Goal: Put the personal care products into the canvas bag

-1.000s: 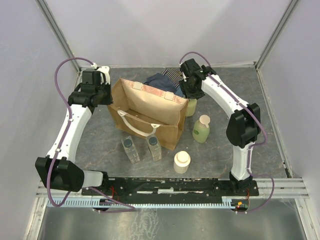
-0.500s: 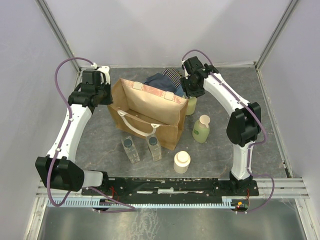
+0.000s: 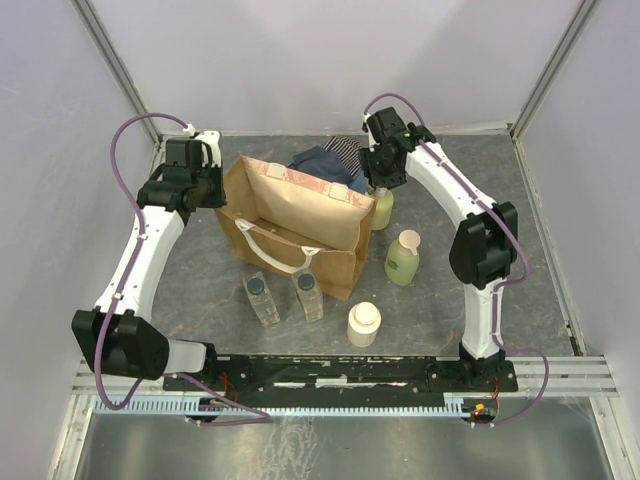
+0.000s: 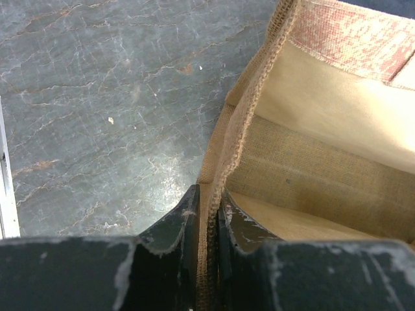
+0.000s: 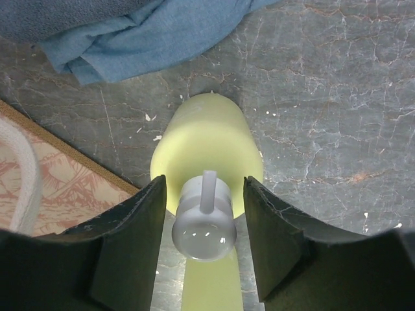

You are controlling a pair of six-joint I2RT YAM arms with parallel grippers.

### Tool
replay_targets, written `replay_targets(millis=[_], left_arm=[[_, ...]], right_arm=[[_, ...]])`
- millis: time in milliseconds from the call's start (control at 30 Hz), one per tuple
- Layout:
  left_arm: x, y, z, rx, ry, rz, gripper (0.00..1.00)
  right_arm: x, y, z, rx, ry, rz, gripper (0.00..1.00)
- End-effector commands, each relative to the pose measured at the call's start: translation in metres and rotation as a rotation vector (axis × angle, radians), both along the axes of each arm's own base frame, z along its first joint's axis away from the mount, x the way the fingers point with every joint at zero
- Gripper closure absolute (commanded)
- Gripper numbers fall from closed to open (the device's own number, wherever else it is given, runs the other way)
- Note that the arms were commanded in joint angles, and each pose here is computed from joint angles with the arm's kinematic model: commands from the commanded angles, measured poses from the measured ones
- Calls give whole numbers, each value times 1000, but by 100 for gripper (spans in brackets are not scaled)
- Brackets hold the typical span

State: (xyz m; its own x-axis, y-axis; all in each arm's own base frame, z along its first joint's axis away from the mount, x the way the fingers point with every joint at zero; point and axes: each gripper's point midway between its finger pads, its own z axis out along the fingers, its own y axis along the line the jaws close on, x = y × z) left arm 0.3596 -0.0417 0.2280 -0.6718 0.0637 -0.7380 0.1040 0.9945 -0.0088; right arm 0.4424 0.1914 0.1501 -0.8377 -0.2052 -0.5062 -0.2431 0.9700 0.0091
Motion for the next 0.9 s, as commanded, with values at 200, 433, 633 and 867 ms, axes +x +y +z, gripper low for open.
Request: replay_targets(millis=[200, 433, 633, 867], left_arm=[[8, 0, 10, 34, -38, -39, 79], [9, -3, 7, 23, -39, -46, 80], [11, -4, 5, 21, -39, -58, 80], [14, -10, 0, 3, -39, -78, 80]], right_arm=[[-3, -5, 7, -6, 18, -16, 66], [-2, -16, 51, -41, -61, -6, 99], [11, -17, 161, 22, -307, 3, 100], [-17, 44, 281, 422, -563, 235, 99]])
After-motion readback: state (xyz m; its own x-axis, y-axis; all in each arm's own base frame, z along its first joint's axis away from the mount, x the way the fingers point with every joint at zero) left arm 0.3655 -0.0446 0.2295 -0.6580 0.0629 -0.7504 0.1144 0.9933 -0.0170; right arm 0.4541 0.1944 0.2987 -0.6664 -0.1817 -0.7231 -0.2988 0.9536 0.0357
